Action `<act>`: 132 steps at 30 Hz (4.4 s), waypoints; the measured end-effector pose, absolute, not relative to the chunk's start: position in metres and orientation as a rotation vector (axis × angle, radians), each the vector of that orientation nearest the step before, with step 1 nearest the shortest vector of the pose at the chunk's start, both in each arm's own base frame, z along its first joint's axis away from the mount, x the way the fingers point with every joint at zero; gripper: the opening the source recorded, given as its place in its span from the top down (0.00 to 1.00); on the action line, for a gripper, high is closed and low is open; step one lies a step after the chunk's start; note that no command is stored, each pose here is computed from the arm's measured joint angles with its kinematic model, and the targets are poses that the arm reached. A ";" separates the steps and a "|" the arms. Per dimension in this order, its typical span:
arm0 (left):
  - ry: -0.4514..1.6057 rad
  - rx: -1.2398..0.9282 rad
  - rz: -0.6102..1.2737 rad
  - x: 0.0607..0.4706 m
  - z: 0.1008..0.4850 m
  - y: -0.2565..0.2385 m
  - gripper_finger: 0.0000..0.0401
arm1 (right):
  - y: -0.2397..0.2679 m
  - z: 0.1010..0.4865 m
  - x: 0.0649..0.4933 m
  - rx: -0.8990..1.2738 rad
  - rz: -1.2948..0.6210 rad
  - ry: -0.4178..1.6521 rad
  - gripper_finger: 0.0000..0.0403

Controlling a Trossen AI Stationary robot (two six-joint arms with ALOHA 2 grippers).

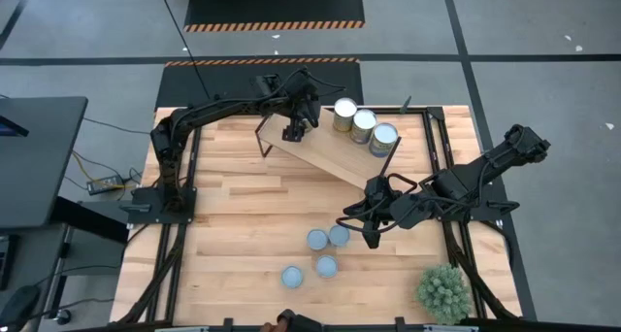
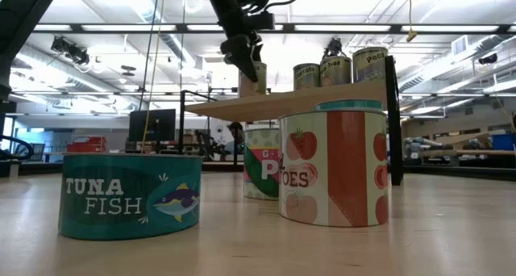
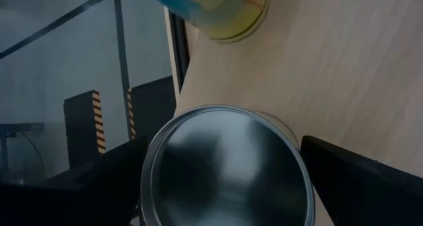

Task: Pick and place cans onto a shelf
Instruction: Put the canned oranges on the shelf

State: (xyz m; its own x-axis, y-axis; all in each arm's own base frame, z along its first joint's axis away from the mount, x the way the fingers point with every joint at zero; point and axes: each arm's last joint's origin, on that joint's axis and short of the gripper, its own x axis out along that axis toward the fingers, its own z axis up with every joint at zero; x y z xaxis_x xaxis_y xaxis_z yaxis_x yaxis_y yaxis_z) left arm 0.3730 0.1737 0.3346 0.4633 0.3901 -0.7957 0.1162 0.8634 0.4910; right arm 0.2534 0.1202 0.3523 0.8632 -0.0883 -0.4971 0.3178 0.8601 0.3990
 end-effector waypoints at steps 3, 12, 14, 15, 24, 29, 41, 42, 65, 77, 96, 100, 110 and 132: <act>1.083 0.521 0.171 0.374 0.335 0.173 0.03 | 0.120 0.352 0.253 0.482 -0.219 0.488 0.98; 1.084 0.536 0.185 0.375 0.335 0.169 0.03 | 0.120 0.352 0.253 0.484 -0.220 0.487 0.98; 1.083 0.533 0.170 0.376 0.335 0.167 0.03 | 0.120 0.352 0.253 0.485 -0.220 0.487 0.98; 1.079 0.530 0.160 0.376 0.335 0.166 0.03 | 0.120 0.352 0.254 0.486 -0.219 0.485 0.98; 1.018 0.490 0.126 0.377 0.346 0.163 0.03 | 0.121 0.354 0.254 0.497 -0.212 0.468 0.98; 1.024 0.488 0.124 0.376 0.348 0.163 0.03 | 0.121 0.355 0.255 0.503 -0.212 0.457 0.98; 1.024 0.480 0.127 0.376 0.348 0.163 0.03 | 0.121 0.355 0.255 0.502 -0.222 0.448 0.98; 1.023 0.478 0.128 0.376 0.348 0.163 0.03 | 0.121 0.355 0.255 0.501 -0.222 0.448 0.98; 0.941 0.495 0.202 0.357 0.380 0.155 0.03 | 0.120 0.355 0.255 0.485 -0.224 0.448 0.98; 0.928 0.205 0.276 0.329 0.394 0.159 0.03 | 0.120 0.355 0.255 0.484 -0.235 0.441 0.98; 1.119 -0.059 0.279 0.307 0.379 0.162 0.04 | 0.120 0.356 0.255 0.484 -0.256 0.427 0.98; 1.115 -0.048 0.261 0.317 0.373 0.160 0.13 | 0.119 0.356 0.255 0.477 -0.274 0.415 0.98; 1.151 -0.135 0.274 0.341 0.347 0.162 0.43 | 0.119 0.357 0.256 0.479 -0.285 0.393 0.98; 1.023 -0.131 0.323 0.365 0.337 0.171 0.52 | 0.120 0.360 0.257 0.492 -0.273 0.366 0.98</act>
